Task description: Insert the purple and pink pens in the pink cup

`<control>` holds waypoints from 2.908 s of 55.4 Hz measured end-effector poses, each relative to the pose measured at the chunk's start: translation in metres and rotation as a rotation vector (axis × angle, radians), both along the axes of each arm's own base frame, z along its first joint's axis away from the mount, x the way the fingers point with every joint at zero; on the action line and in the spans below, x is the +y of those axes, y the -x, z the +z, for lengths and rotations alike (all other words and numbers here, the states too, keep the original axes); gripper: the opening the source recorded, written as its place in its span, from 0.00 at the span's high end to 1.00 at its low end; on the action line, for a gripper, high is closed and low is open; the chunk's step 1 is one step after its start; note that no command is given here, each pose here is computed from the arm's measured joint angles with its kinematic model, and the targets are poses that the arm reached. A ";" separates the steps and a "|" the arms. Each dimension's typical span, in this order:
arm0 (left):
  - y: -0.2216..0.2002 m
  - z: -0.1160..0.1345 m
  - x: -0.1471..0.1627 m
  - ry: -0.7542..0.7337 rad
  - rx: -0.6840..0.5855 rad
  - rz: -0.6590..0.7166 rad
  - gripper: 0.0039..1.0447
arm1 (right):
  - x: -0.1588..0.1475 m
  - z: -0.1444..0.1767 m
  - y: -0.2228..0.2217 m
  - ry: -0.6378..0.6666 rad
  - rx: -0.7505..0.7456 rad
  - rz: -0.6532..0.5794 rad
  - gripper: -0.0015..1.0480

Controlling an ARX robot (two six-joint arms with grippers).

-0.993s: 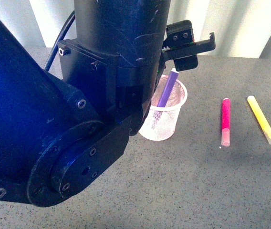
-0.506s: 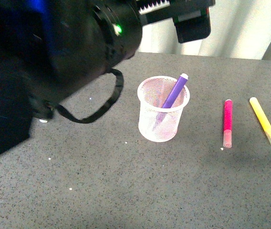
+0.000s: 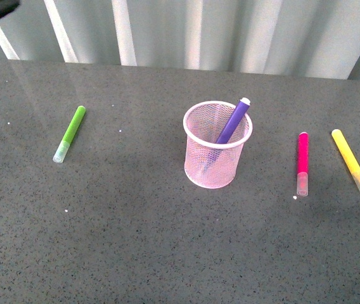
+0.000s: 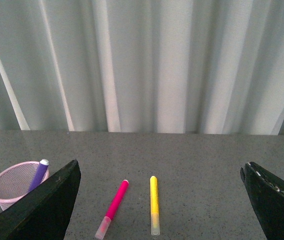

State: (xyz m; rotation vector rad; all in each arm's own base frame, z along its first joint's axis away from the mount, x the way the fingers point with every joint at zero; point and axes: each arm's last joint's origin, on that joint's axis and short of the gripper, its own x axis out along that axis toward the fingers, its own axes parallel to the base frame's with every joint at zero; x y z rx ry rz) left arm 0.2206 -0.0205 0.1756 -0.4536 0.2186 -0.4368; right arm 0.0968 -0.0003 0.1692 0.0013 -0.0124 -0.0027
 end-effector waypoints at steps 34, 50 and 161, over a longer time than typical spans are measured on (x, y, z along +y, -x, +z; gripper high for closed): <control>0.055 -0.014 0.021 -0.390 -0.188 0.443 0.46 | 0.000 0.000 0.000 0.000 0.001 0.000 0.07; 0.073 -0.012 0.021 -0.438 -0.205 0.438 0.93 | 0.000 0.000 0.000 0.000 0.000 0.000 0.07; 0.124 -0.005 0.021 -0.443 -0.234 0.443 0.34 | 0.000 0.000 0.000 0.000 0.000 0.000 0.07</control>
